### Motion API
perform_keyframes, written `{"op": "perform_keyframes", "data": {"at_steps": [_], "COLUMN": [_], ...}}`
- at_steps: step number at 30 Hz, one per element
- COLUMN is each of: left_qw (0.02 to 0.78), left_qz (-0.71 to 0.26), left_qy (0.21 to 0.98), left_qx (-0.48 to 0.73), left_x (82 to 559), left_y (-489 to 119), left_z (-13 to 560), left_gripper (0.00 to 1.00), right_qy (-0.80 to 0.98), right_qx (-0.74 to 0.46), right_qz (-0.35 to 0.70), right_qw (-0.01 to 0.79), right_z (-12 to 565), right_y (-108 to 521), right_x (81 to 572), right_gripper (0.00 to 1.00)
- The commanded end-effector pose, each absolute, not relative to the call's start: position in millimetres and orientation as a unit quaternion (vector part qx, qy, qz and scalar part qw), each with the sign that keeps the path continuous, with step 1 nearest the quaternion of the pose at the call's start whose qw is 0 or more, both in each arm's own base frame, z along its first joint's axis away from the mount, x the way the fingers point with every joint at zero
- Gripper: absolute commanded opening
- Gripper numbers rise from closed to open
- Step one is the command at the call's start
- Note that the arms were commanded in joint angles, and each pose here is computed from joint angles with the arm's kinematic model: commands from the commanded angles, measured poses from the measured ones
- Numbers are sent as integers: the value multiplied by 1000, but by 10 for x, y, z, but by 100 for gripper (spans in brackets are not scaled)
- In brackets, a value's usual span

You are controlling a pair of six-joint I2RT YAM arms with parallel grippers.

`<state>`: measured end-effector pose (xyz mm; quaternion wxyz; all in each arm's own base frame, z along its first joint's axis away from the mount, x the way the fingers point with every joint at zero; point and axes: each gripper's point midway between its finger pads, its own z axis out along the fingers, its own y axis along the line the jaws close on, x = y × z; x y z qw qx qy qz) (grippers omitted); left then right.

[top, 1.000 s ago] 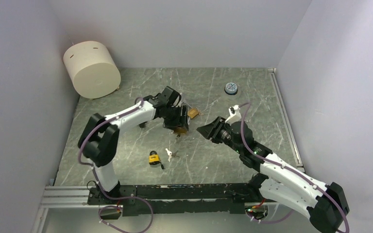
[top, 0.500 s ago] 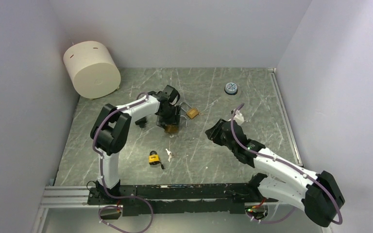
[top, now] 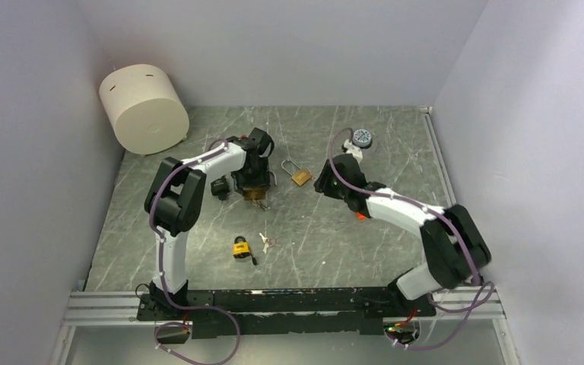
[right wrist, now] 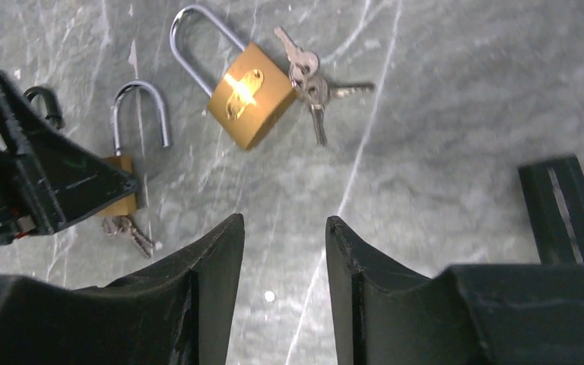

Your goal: Unlock with the key

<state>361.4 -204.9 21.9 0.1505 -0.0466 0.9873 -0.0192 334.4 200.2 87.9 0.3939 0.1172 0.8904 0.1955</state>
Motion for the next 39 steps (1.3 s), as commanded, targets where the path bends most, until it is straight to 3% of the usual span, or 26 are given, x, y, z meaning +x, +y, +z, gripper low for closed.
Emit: {"op": "perform_keyframes", "data": {"at_steps": [1, 5, 11, 23, 26, 31, 39], "left_qw": [185, 197, 214, 279, 284, 275, 254], "left_qz": [-46, -100, -157, -161, -165, -195, -227], "left_qy": [977, 973, 963, 945, 943, 939, 937], "left_qx": [-93, -70, -41, -55, -57, -66, -75], "left_x": [3918, 3932, 3821, 3719, 3699, 3635, 3520], "left_y": [-2028, -2183, -2300, -2120, -2115, -2190, -2273], "left_z": [296, 453, 711, 1223, 1251, 1240, 1145], "left_gripper": [57, 77, 93, 94, 94, 94, 93], "right_qy": [885, 897, 918, 925, 927, 925, 924], "right_qx": [78, 57, -11, -131, -148, -161, -176], "right_qz": [207, 175, 129, 27, 25, 31, 58], "right_qw": [411, 401, 375, 355, 342, 344, 335], "right_z": [969, 801, 567, 365, 290, 249, 215], "right_y": [2153, 2157, 2181, 2066, 2098, 2164, 2291], "right_x": [3722, 3928, 4086, 4245, 4270, 4333, 4373], "right_gripper": [46, 46, 38, 28, 31, 45, 45]}}
